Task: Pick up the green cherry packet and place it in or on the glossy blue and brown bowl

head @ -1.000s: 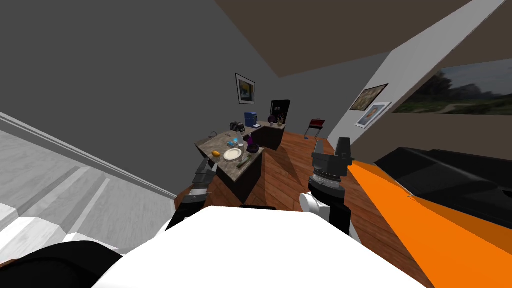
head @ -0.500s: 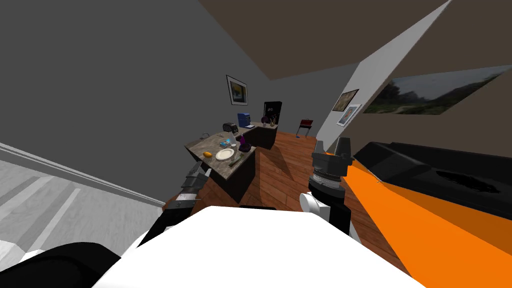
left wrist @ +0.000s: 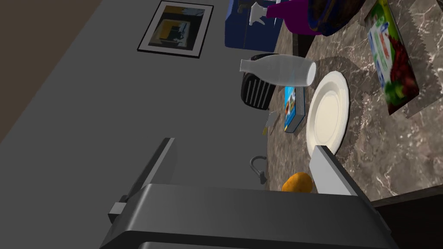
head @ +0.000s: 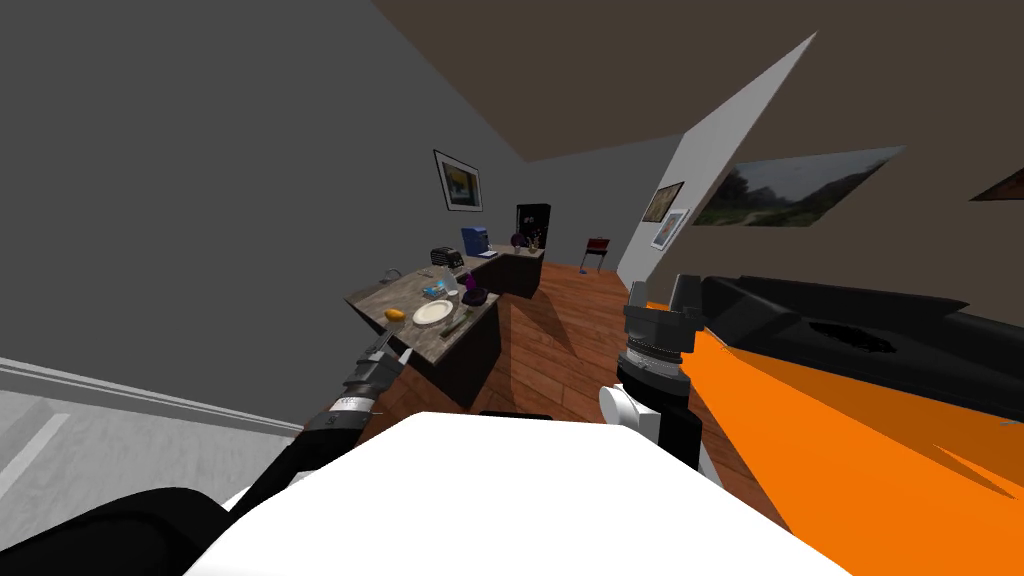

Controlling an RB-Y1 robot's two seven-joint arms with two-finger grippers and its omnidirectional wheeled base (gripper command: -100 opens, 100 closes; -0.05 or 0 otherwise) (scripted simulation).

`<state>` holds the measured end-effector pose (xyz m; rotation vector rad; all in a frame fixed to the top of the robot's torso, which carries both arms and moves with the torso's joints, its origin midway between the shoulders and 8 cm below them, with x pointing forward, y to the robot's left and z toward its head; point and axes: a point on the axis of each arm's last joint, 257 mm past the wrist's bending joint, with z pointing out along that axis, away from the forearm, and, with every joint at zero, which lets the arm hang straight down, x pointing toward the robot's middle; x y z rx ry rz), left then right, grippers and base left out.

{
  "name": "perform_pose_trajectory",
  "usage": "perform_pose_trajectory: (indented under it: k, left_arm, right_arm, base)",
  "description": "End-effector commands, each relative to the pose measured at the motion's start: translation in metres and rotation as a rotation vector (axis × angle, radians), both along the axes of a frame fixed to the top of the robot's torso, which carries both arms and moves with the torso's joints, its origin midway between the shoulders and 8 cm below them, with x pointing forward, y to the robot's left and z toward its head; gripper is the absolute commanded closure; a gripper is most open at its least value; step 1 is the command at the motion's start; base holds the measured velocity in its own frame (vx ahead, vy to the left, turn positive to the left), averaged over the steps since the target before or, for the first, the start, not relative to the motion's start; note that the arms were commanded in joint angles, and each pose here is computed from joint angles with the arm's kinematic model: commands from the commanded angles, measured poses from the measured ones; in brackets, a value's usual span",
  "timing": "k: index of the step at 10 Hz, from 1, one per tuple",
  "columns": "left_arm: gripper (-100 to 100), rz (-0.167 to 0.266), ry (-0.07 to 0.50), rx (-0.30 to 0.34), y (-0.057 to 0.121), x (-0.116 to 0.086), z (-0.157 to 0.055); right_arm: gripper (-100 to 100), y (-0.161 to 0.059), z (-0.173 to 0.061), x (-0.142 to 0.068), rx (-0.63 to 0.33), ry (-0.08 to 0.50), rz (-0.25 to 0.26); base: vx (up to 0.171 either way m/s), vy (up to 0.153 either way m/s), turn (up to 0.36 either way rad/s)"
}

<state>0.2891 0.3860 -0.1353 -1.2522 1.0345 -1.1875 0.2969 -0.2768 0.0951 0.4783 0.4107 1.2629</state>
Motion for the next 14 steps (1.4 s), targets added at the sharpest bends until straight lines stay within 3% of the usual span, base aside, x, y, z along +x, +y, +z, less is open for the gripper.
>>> perform_pose_trajectory:
  k: [1,4,5,9,14]
  left_arm:
    - [-100,0.015,0.056,-0.031,0.013,-0.006,-0.008]
    - [-100,0.047,0.161,-0.093,0.033,-0.021,-0.025]
    - [-100,0.048,0.166,-0.094,0.033,-0.021,-0.026]
    - [-100,0.089,0.276,-0.166,0.052,-0.038,-0.044]
    - [-100,0.162,0.429,-0.292,0.076,-0.067,-0.07]
  right_arm:
    - [0,0.0,0.0,0.0,0.0,0.0,0.0]
    - [0,0.0,0.0,0.0,0.0,0.0,0.0]
    - [0,0.0,0.0,0.0,0.0,0.0,0.0]
    - [0,0.0,0.0,0.0,0.0,0.0,0.0]
    - [0,0.0,0.0,0.0,0.0,0.0,0.0]
  base:
    - [0.02,-0.09,-0.113]
    - [0.036,-0.1,-0.14]
    - [0.044,-0.054,-0.073]
    - [0.058,-0.054,-0.102]
    - [0.084,-0.04,-0.097]
